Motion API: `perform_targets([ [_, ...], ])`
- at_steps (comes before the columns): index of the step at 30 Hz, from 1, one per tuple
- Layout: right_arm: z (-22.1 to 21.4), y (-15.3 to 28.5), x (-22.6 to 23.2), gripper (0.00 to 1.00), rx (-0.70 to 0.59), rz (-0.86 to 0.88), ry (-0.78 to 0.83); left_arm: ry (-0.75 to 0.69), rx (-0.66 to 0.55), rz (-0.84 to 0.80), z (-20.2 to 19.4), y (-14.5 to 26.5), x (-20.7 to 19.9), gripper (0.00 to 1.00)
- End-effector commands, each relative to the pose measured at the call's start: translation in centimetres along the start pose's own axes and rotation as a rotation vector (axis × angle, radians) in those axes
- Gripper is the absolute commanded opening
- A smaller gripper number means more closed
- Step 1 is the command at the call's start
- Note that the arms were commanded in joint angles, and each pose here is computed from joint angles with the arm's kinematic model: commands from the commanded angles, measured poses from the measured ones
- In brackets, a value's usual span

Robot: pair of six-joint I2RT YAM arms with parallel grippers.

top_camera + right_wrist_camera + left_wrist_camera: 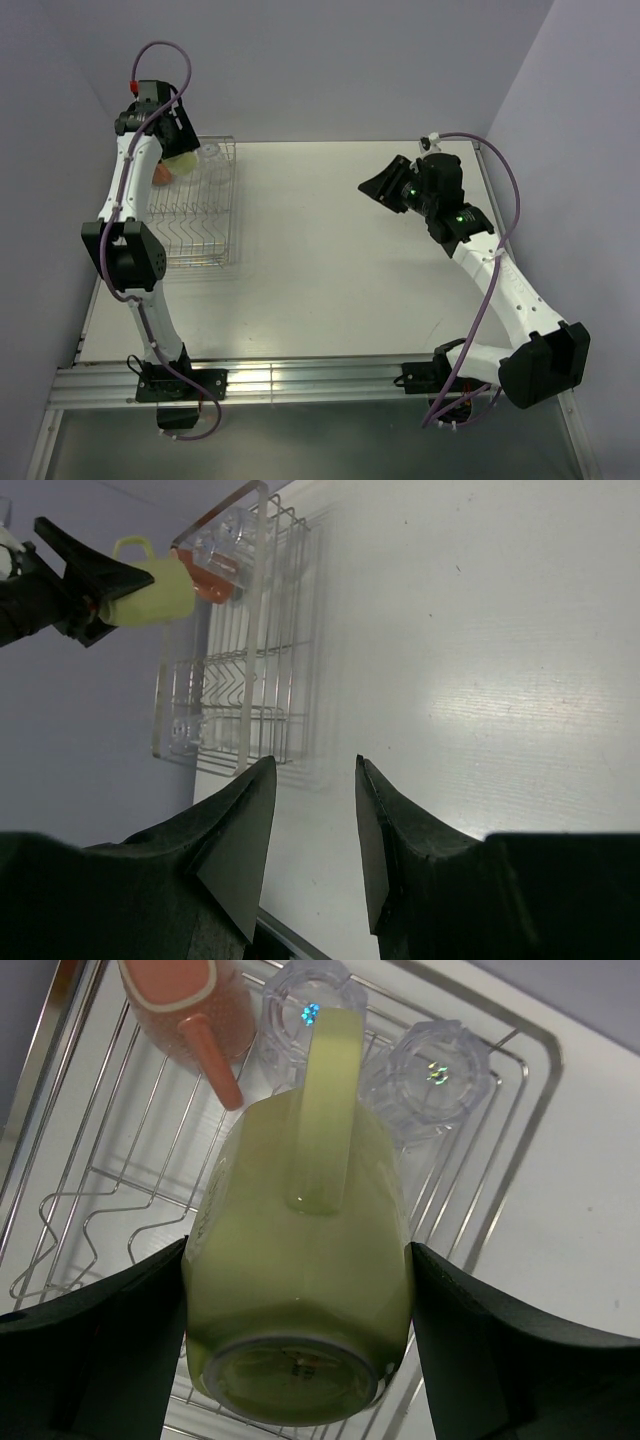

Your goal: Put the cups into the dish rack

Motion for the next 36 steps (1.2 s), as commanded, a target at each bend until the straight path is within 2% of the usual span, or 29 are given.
perform_targets([
  [1, 0.3, 0.0, 0.0, 0.45, -0.018, 0.016, 0.025, -0.023, -0.087, 0.006, 1.7, 0.9, -0.2, 0.00],
  [15, 0.0, -0.3, -0.3, 0.45, -0.005, 0.014, 0.028, -0.045, 0.002, 0.056, -1.0, -3.7, 0.0, 0.00],
  [36, -0.7, -0.5, -0.9, 0.45, 0.010, 0.008, 0.029, -0.068, 0.084, 0.122, -3.3, -7.5, 0.5, 0.00],
])
Point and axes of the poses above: each gripper's point midway between its finger pads, its own y axis back along the fingers, its own x axis along the line the jaws close on, z = x × y, the point moved 10 cm from there along y, back along the fingers, and after that the axes turned 8 degrees about y, right-handed, at the moved point
